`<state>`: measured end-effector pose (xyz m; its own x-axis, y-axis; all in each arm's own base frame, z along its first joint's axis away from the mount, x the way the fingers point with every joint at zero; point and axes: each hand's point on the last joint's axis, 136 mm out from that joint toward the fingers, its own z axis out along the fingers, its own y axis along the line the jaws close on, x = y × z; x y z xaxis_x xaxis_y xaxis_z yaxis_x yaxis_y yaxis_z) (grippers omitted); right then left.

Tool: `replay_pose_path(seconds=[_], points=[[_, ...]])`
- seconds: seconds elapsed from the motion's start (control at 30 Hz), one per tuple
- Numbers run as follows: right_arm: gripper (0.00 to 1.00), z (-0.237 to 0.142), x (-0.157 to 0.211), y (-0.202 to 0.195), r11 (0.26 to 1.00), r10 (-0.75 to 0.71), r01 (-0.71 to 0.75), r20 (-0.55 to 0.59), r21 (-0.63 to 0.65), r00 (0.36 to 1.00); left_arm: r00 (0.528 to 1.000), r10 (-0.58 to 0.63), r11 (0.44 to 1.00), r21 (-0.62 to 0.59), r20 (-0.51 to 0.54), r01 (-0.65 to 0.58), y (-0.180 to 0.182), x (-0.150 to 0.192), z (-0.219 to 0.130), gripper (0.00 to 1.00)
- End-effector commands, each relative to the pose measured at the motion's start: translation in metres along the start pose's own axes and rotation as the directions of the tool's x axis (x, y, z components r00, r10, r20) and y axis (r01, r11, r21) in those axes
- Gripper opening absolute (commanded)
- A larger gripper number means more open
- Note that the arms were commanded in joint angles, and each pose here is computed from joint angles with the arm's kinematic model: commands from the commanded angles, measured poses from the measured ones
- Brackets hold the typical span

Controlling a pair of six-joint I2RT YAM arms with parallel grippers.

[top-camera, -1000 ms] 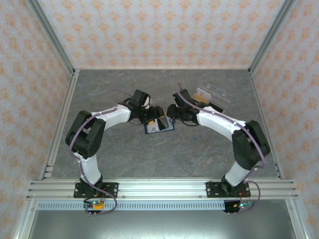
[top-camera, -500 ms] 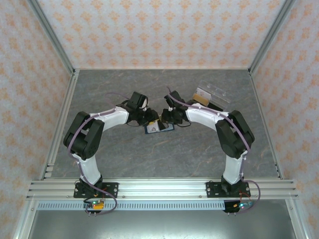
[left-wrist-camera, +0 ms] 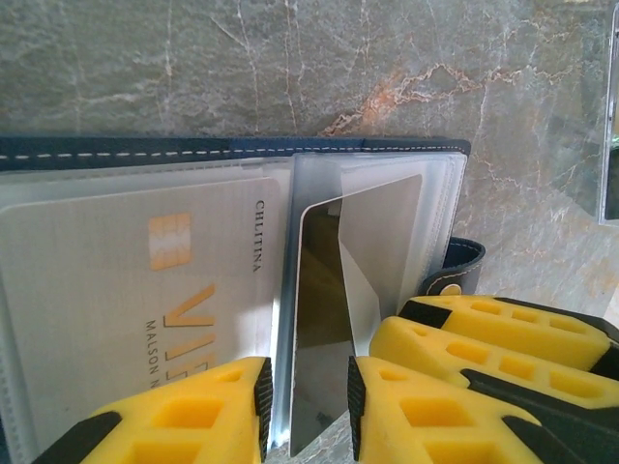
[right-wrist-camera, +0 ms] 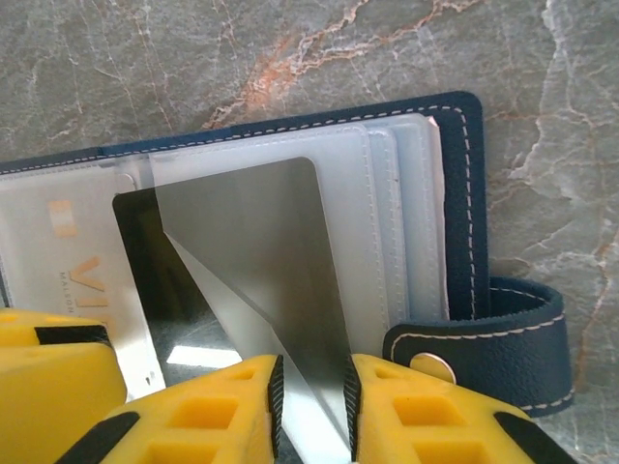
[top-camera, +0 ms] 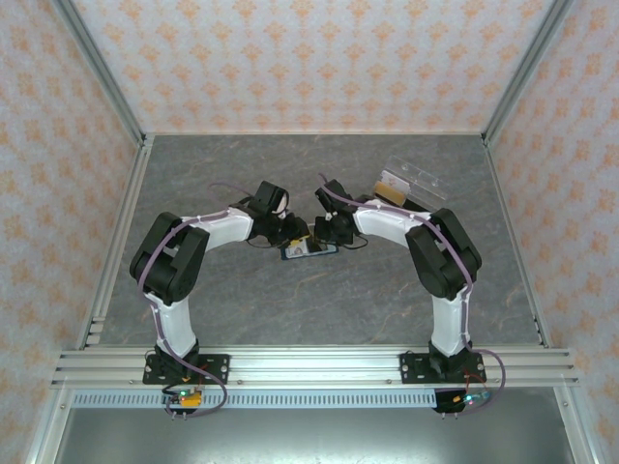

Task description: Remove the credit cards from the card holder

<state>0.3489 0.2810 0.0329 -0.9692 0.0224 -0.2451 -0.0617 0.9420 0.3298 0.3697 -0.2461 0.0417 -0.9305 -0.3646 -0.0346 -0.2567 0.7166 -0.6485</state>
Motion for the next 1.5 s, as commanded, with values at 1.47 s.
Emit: replay_pose_path(seconds=[1.47], points=[[0.25, -0.007, -0.01, -0.005, 0.998, 0.059, -0.058, 0.048, -0.033, 0.997, 0.996, 0.085, 0.993, -0.085, 0.014, -0.083, 0.018, 0.001, -0.03, 0.0]])
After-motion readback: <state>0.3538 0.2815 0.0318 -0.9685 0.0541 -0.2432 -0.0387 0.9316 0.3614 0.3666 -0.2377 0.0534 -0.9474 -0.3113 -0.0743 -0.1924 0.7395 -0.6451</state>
